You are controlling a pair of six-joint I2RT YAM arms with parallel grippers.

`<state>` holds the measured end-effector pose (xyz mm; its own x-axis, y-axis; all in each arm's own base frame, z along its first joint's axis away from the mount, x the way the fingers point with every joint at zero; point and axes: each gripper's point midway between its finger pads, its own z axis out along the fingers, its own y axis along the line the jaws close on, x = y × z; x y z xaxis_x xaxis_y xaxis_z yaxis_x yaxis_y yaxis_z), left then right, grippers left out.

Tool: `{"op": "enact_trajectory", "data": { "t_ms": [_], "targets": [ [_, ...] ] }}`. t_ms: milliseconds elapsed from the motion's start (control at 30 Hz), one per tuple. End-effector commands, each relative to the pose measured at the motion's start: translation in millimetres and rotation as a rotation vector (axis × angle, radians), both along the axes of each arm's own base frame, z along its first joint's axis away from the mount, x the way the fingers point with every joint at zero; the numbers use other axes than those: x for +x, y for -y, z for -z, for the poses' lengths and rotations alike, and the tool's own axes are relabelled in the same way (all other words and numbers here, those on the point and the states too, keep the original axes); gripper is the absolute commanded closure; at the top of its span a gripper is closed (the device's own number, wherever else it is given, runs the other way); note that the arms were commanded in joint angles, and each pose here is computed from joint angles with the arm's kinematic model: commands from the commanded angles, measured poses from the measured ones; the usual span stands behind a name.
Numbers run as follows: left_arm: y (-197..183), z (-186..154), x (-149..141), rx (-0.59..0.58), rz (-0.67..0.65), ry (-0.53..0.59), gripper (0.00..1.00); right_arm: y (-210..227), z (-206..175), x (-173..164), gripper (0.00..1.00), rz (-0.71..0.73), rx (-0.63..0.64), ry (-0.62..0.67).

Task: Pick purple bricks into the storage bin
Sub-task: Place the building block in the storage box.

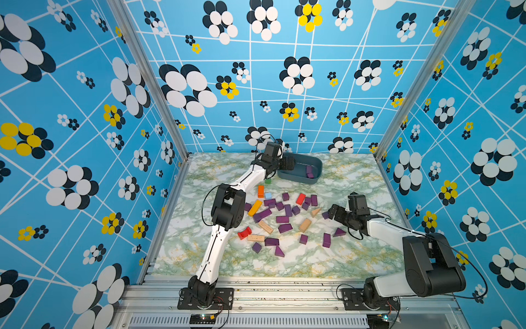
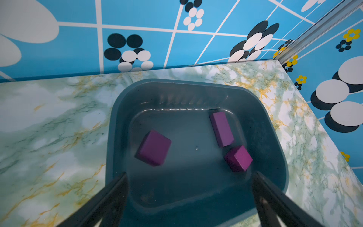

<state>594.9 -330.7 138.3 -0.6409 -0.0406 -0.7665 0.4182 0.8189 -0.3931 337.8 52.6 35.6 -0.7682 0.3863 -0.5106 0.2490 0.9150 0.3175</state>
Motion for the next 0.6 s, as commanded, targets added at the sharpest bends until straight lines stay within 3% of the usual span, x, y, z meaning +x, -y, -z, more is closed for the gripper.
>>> {"op": "enact_trajectory", "data": {
  "t_ms": [0, 200, 567],
  "targets": [
    [2.7, -34.4, -7.6, -0.019, 0.008, 0.069, 0.01, 2.9, 5.2, -4.2, 0.01, 0.005, -0.003, -0.007],
    [-7.9, -66.2, -37.0, -0.021, 0.01, 0.145, 0.01, -2.3, 9.8, -2.9, 0.01, 0.008, 0.036, -0.009],
    [-57.3, -67.1, -91.7, 0.088, -0.034, 0.17, 0.01, -21.2, 7.7, 6.5, 0.02, -0.048, 0.117, -0.041]
  ]
}}
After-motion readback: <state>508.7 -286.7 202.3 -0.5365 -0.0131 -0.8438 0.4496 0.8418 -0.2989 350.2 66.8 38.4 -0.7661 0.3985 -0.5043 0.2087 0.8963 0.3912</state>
